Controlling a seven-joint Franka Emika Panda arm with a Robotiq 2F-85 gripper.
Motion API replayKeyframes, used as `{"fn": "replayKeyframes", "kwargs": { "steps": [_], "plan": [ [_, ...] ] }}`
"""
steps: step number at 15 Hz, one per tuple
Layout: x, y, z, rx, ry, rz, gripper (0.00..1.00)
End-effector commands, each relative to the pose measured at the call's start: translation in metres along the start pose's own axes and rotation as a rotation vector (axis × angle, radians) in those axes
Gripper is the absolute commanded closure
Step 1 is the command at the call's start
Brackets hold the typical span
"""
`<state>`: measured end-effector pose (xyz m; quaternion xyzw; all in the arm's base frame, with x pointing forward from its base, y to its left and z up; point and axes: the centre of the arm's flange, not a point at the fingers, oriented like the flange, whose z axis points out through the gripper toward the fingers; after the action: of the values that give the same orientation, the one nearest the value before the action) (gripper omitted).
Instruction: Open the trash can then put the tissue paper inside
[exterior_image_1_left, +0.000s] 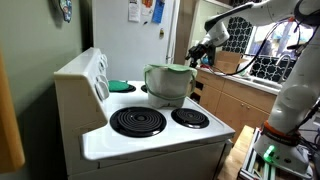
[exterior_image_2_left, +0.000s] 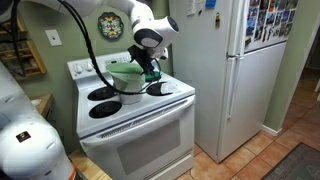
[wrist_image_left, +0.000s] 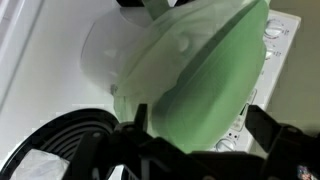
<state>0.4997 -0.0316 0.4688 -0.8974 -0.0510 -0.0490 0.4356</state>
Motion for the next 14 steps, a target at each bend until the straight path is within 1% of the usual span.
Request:
{"fn": "replayKeyframes", "kwargs": {
  "steps": [1, 4, 10, 14],
  "plan": [
    [0.0074, 0.0054, 0.0042, 0.062, -0.018, -0.018, 0.00],
    [0.0102, 0.0076, 0.0072, 0.086, -0.024, -0.020, 0.00],
    [0.0122, 0.0114, 0.0092, 0.101, -0.036, -0.016, 0.00],
    [0.0098, 0.0030, 0.0064, 0.125, -0.035, -0.045, 0.00]
  ]
}}
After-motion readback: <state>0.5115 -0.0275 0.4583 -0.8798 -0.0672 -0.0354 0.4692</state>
